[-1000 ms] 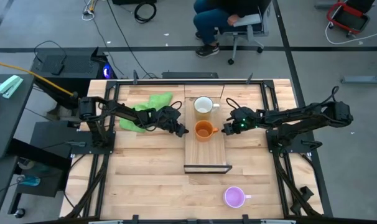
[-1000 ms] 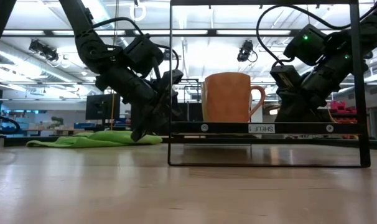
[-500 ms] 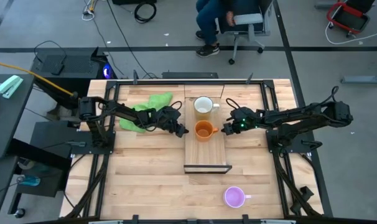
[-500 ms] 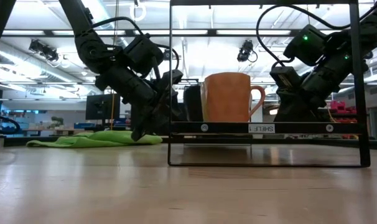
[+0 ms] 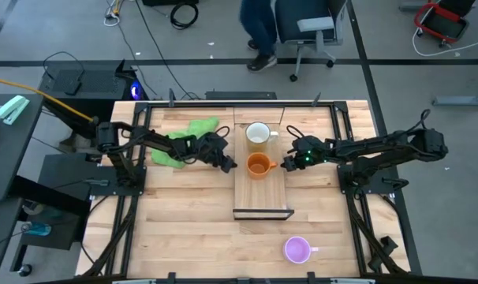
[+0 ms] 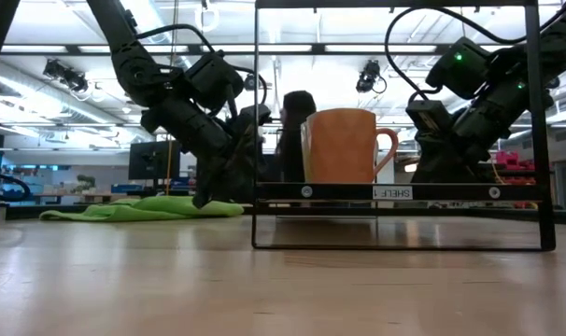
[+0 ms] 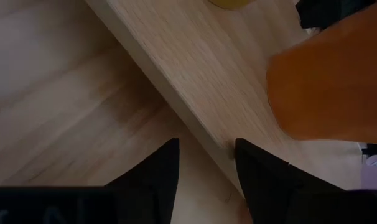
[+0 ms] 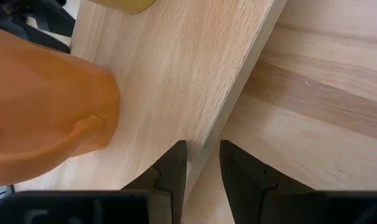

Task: Stack small to large cups/mugs on shelf
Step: Adjust the shelf, then put the purple mug on the shelf

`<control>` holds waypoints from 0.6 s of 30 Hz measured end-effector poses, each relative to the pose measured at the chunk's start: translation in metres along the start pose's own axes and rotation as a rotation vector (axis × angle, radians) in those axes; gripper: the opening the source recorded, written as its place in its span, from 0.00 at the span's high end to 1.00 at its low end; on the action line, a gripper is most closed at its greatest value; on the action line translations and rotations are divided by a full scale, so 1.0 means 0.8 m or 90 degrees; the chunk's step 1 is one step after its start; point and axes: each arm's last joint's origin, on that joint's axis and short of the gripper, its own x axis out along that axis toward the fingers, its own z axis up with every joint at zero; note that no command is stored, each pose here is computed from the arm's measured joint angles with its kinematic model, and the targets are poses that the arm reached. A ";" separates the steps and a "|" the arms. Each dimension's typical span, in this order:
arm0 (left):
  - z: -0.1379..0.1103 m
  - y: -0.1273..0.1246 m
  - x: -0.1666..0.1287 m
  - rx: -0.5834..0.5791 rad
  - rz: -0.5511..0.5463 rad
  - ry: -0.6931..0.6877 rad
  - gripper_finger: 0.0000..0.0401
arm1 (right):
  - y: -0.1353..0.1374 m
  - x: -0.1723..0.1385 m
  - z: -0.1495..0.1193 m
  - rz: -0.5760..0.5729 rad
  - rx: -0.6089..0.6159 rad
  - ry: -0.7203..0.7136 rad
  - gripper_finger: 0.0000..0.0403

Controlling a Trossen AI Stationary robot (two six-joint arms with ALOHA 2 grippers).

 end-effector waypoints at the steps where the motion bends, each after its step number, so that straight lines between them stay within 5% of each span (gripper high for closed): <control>1: 0.001 0.001 0.000 -0.001 0.000 0.001 0.59 | 0.000 -0.001 0.000 -0.001 -0.001 0.000 0.74; 18: 0.011 -0.009 -0.014 0.027 -0.015 -0.030 0.59 | -0.001 -0.038 -0.002 -0.009 -0.007 -0.043 0.74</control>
